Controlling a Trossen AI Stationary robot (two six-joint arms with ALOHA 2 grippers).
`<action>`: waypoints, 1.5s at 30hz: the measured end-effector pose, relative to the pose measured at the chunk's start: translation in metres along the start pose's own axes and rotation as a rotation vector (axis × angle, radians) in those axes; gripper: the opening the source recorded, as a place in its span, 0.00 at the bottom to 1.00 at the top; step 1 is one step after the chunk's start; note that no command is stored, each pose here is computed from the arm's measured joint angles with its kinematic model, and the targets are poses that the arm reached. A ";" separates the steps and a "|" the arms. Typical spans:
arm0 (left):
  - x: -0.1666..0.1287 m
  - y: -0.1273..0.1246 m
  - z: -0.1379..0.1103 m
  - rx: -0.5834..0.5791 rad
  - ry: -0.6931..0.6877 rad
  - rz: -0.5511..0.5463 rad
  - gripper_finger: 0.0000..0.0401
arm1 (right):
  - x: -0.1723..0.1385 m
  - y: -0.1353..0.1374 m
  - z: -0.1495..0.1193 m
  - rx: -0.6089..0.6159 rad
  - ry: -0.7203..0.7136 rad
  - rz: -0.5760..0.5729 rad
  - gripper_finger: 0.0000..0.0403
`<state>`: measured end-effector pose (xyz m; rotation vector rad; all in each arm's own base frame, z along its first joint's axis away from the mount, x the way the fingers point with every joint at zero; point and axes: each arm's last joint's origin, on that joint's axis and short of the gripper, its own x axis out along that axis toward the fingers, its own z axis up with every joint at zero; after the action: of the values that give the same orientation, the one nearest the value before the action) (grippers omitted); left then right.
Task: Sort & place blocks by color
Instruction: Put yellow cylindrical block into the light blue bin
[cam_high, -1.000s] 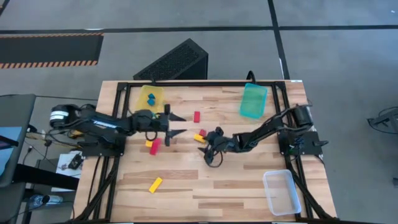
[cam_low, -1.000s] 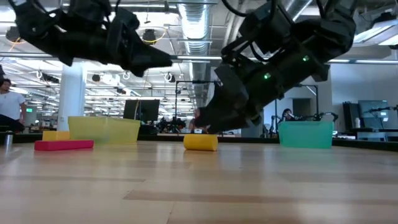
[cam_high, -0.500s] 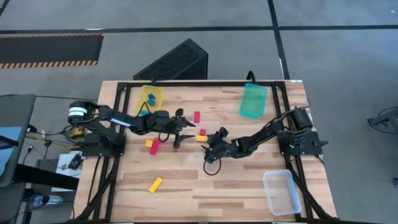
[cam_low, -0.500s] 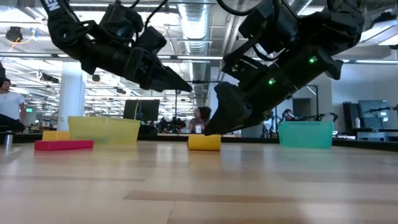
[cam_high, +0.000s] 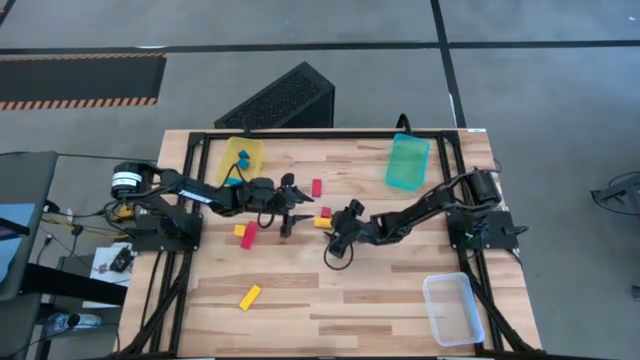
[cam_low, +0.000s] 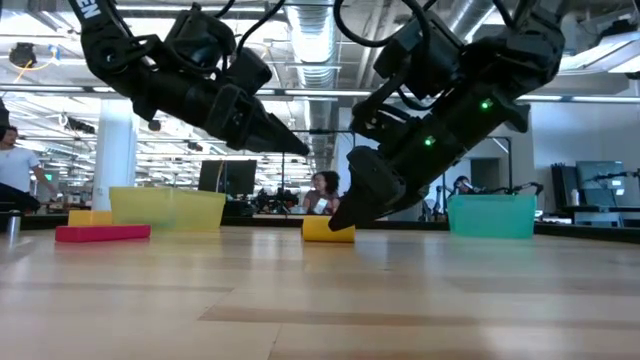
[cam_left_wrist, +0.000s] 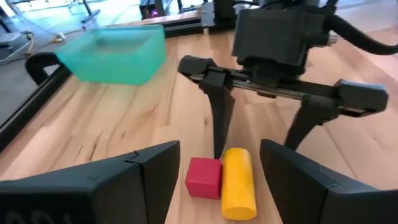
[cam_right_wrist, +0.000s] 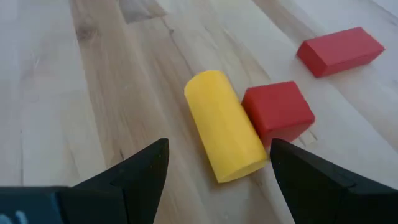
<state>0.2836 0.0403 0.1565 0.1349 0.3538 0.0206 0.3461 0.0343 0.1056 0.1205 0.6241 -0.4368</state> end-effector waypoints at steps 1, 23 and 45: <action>0.000 0.000 0.000 0.000 0.003 0.002 0.53 | 0.000 -0.001 0.000 0.001 0.001 -0.001 0.75; 0.007 0.007 0.015 -0.023 0.054 0.098 0.53 | 0.000 0.000 0.000 0.002 0.004 0.001 0.50; 0.006 0.001 0.001 0.072 0.225 -0.046 0.53 | -0.023 0.016 0.004 -0.059 0.002 0.028 0.05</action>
<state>0.2901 0.0414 0.1554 0.1966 0.5828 -0.0229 0.3380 0.0559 0.1224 0.0733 0.6358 -0.3908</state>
